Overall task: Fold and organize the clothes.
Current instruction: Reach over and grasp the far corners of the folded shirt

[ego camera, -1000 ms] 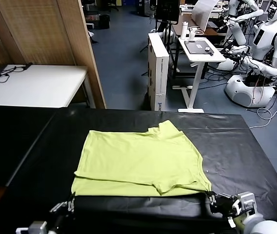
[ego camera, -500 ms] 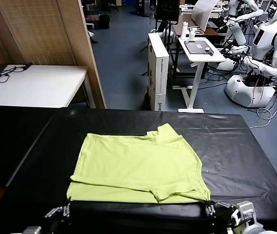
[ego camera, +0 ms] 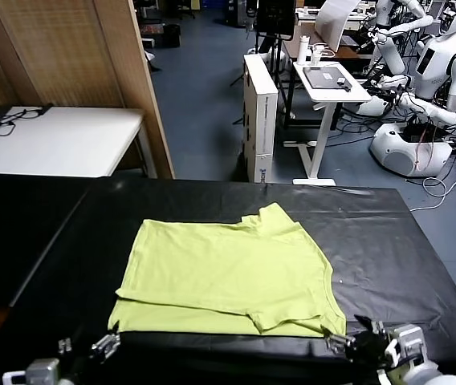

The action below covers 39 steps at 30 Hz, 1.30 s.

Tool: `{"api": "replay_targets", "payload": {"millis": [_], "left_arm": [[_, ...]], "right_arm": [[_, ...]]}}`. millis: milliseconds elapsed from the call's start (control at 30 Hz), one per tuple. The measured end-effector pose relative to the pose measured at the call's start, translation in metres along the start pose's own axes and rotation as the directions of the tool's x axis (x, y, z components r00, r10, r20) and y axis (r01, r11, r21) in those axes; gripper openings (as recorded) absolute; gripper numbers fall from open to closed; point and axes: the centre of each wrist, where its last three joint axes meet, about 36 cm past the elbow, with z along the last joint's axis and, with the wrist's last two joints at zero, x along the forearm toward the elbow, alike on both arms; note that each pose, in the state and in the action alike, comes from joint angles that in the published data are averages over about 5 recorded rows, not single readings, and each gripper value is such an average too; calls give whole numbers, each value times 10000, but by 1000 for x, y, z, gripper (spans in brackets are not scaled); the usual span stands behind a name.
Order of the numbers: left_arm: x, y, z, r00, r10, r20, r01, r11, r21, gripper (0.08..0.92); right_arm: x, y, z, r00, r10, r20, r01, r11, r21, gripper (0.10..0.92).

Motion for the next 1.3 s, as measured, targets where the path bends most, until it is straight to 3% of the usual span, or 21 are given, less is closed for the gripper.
{"api": "replay_targets", "payload": {"millis": [167,367,667,900,1300], "left_arm": [[-34,0,-18,9950,865,497,-878,9958,259,907],[-79,-1,-41,9848,1687,414,-1714,9826,713,907],[-145,12,-88,9821,1837,425,-1865,9796,749,907],[-193,15,-106,9835,1809,53,-1809,9815,630,907],[-229,-2,-119,9786,2054,-120,-2048,9780,404,907]], "right_arm": [[-47,-21,-26,9984,69,555,-57,9997,-226,907],[-107,-29,-60,9963,16,861,3,9998,-210,907],[-184,-29,-94,9986,5,528,-8,10000,48,907],[-221,-19,-112,9996,-99,275,92,9996,255,907],[-237,-12,-115,9999,-151,41,150,9994,299,907]]}}
